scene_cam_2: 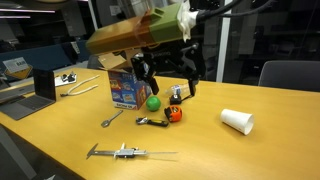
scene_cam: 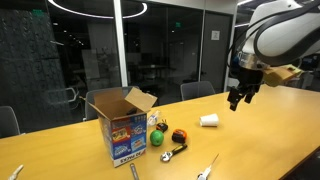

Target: Pick the wrench and put it in the box

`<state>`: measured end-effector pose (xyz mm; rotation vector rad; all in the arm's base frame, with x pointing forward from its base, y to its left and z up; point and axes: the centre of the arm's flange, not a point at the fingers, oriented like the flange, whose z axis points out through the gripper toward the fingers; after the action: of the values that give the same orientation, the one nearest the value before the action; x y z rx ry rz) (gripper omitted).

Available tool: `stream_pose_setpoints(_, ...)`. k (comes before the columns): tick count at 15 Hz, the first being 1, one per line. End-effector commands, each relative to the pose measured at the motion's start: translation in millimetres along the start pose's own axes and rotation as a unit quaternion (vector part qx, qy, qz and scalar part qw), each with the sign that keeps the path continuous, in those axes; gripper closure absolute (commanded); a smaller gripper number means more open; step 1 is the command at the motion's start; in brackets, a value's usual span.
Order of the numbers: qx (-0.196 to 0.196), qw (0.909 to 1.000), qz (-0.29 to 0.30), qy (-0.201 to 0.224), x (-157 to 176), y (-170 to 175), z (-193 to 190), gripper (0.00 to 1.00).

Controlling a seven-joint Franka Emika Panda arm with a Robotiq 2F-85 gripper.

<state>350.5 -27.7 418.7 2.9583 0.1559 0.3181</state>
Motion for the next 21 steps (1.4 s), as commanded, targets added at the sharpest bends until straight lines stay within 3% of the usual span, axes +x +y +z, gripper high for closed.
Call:
stream_pose_setpoints(1,0.002,0.9992,0.037,-0.011,17,-9,-2,0.00)
stream_pose_setpoints(6,0.020,0.9899,0.135,-0.039,57,-32,6,0.00)
stream_pose_setpoints(11,0.011,0.9633,0.255,-0.082,109,-69,32,0.00)
stream_pose_setpoints(16,0.008,0.9220,0.364,-0.131,152,-93,69,0.00)
stream_pose_setpoints(21,0.003,0.8647,0.470,-0.178,172,-105,108,0.00)
